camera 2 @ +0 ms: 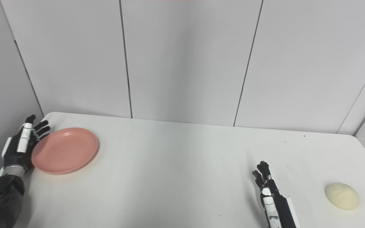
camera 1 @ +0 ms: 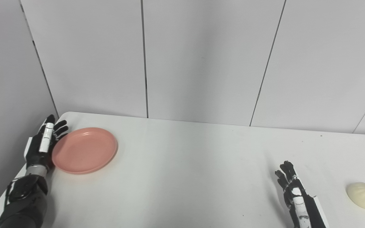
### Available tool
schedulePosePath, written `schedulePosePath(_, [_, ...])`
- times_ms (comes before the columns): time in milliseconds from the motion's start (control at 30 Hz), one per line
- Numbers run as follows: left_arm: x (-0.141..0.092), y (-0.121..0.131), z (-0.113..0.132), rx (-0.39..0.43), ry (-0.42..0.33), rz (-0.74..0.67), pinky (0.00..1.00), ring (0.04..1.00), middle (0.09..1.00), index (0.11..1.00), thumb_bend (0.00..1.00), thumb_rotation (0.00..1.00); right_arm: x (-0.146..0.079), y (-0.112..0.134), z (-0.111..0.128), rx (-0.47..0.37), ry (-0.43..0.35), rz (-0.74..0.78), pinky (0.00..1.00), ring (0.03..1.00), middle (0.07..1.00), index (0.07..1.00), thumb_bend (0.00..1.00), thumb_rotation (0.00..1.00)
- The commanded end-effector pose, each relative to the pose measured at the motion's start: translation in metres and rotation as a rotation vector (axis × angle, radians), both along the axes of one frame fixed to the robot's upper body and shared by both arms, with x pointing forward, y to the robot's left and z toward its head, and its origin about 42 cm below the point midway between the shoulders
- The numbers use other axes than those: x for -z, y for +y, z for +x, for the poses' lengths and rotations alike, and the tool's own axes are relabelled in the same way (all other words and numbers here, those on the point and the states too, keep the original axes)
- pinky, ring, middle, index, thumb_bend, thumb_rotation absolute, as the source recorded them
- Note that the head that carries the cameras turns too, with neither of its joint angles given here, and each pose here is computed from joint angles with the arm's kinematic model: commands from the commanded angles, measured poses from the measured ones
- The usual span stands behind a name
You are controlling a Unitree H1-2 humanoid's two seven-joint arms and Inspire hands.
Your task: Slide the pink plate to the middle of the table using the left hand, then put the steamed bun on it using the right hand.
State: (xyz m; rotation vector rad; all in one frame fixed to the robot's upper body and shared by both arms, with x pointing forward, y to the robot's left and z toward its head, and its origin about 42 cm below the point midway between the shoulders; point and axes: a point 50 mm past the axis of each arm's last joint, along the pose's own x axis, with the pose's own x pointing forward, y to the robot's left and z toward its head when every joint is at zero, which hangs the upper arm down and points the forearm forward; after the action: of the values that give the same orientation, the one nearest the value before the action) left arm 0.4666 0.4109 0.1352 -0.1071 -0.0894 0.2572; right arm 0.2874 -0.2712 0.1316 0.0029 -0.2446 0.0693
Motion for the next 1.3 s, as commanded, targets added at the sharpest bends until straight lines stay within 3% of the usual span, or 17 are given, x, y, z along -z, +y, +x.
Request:
schedulePosePath(0, [-0.015,-0.011,0.013,0.044,-0.041,0.002,0.79,0.819,0.809,0.914,0.77,0.77,0.017,0.006,-0.009,-0.004,0.052,0.023,1.0,0.948,0.975,0.971,0.72,0.93])
schedulePosePath(333, [-0.01,-0.047,0.021,0.125,-0.02,0.049,0.75,0.799,0.798,0.894,0.77,0.78,0.017,0.009,-0.008,-0.005,0.05,0.027,0.99,0.944,0.972,0.968,0.72,0.94])
schedulePosePath(467, [-0.007,-0.06,0.023,0.175,-0.009,0.037,0.78,0.819,0.816,0.914,0.78,0.78,0.016,0.01,-0.008,-0.006,0.05,0.03,0.99,0.946,0.973,0.967,0.73,0.93])
schedulePosePath(933, [-0.011,-0.098,0.033,0.253,0.0,0.083,0.72,0.794,0.788,0.899,0.75,0.77,0.017,0.014,-0.005,-0.001,0.049,0.021,0.99,0.941,0.966,0.964,0.77,0.94])
schedulePosePath(1267, [-0.012,-0.135,0.036,0.329,-0.001,0.096,0.74,0.8,0.791,0.9,0.76,0.77,0.017,0.015,-0.005,0.006,0.051,0.025,0.98,0.935,0.96,0.96,0.78,0.93])
